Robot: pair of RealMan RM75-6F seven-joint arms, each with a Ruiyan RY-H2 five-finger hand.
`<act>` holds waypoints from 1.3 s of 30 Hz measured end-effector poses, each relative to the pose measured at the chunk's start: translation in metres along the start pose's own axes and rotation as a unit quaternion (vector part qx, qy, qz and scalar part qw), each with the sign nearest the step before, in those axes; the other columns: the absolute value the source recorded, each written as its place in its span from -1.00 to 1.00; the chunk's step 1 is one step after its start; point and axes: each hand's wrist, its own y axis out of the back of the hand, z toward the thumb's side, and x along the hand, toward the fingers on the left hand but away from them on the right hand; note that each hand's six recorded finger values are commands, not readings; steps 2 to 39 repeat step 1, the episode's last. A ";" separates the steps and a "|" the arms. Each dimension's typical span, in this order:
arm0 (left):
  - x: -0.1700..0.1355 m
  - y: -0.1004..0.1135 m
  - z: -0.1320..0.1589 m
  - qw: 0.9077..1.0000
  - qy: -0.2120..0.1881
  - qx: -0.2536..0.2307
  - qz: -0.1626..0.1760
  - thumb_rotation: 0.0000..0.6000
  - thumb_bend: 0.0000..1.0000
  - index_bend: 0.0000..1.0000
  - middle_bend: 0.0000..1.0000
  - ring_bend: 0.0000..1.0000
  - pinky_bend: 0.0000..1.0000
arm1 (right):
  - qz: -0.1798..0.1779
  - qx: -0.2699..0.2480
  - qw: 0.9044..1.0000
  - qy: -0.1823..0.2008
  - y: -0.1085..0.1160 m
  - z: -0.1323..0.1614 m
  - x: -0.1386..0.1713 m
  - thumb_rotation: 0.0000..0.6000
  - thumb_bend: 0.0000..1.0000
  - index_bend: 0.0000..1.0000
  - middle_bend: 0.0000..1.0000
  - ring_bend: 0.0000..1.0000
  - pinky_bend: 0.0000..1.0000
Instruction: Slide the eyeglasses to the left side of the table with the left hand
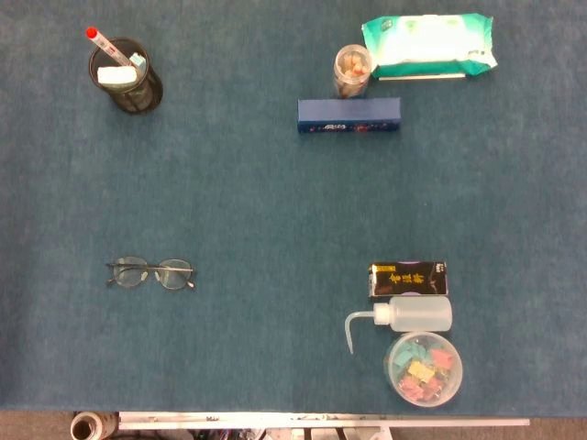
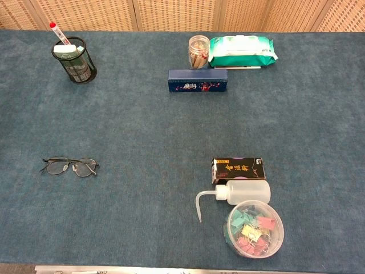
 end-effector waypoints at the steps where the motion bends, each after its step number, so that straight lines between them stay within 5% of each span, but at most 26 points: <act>1: 0.000 -0.002 -0.001 1.000 0.002 0.002 -0.007 1.00 -0.76 -0.30 -0.60 -0.82 -0.81 | 0.001 0.000 1.000 0.000 -0.001 0.000 0.000 1.00 -1.00 -0.29 -0.26 -0.47 -0.11; 39: 0.000 -0.002 -0.001 1.000 0.002 0.002 -0.007 1.00 -0.76 -0.30 -0.60 -0.82 -0.81 | 0.001 0.000 1.000 0.000 -0.001 0.000 0.000 1.00 -1.00 -0.29 -0.26 -0.47 -0.11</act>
